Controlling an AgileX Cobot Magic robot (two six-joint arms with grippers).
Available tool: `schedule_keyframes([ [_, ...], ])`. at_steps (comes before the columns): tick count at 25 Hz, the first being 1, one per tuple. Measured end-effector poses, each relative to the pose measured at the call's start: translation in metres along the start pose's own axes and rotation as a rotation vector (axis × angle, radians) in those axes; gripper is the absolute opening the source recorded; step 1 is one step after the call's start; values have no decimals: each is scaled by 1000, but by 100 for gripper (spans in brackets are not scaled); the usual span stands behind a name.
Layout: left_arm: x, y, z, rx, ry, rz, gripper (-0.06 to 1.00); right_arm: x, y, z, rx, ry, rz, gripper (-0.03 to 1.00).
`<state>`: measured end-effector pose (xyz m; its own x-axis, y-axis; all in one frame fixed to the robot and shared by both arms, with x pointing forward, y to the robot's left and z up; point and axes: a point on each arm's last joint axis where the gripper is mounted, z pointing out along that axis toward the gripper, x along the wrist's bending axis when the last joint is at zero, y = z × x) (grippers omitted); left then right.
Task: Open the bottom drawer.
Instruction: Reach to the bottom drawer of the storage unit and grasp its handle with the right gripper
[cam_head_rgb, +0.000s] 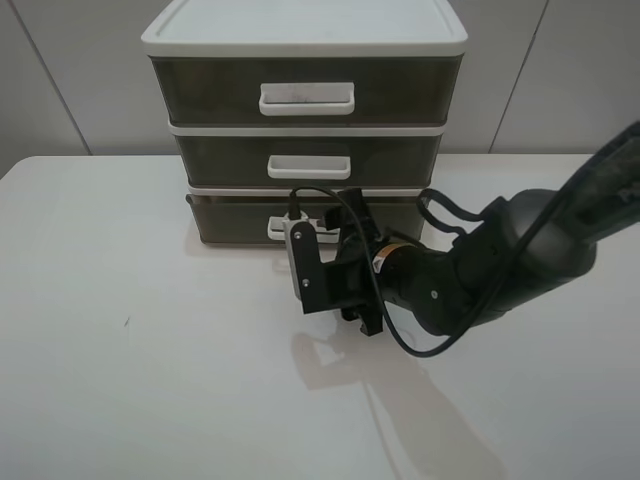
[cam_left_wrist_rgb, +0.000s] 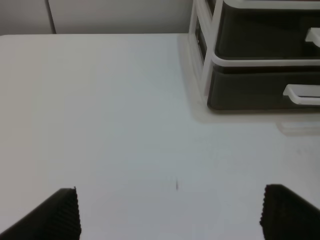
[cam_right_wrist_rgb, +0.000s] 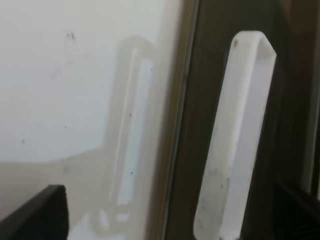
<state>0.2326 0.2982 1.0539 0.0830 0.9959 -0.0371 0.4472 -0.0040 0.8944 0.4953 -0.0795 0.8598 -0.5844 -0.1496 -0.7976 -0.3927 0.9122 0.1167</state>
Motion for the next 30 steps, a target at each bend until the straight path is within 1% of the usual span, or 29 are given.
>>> schedule_keyframes([
  [6, 0, 0, 0, 0, 0, 0, 74, -5, 4, 5, -11, 14, 5, 80],
  [10, 0, 0, 0, 0, 0, 0, 74, -4, 4, 8, -7, 4, 5, 80],
  [15, 0, 0, 0, 0, 0, 0, 74, 0, -2, 15, 44, -47, 45, 80],
  [19, 0, 0, 0, 0, 0, 0, 74, 6, -4, 19, 56, -32, 46, 80],
  [28, 0, 0, 0, 0, 0, 0, 74, 7, -3, 19, 54, -31, 45, 80],
  [30, 0, 0, 0, 0, 0, 0, 74, 7, 1, 18, 45, -31, 40, 80],
])
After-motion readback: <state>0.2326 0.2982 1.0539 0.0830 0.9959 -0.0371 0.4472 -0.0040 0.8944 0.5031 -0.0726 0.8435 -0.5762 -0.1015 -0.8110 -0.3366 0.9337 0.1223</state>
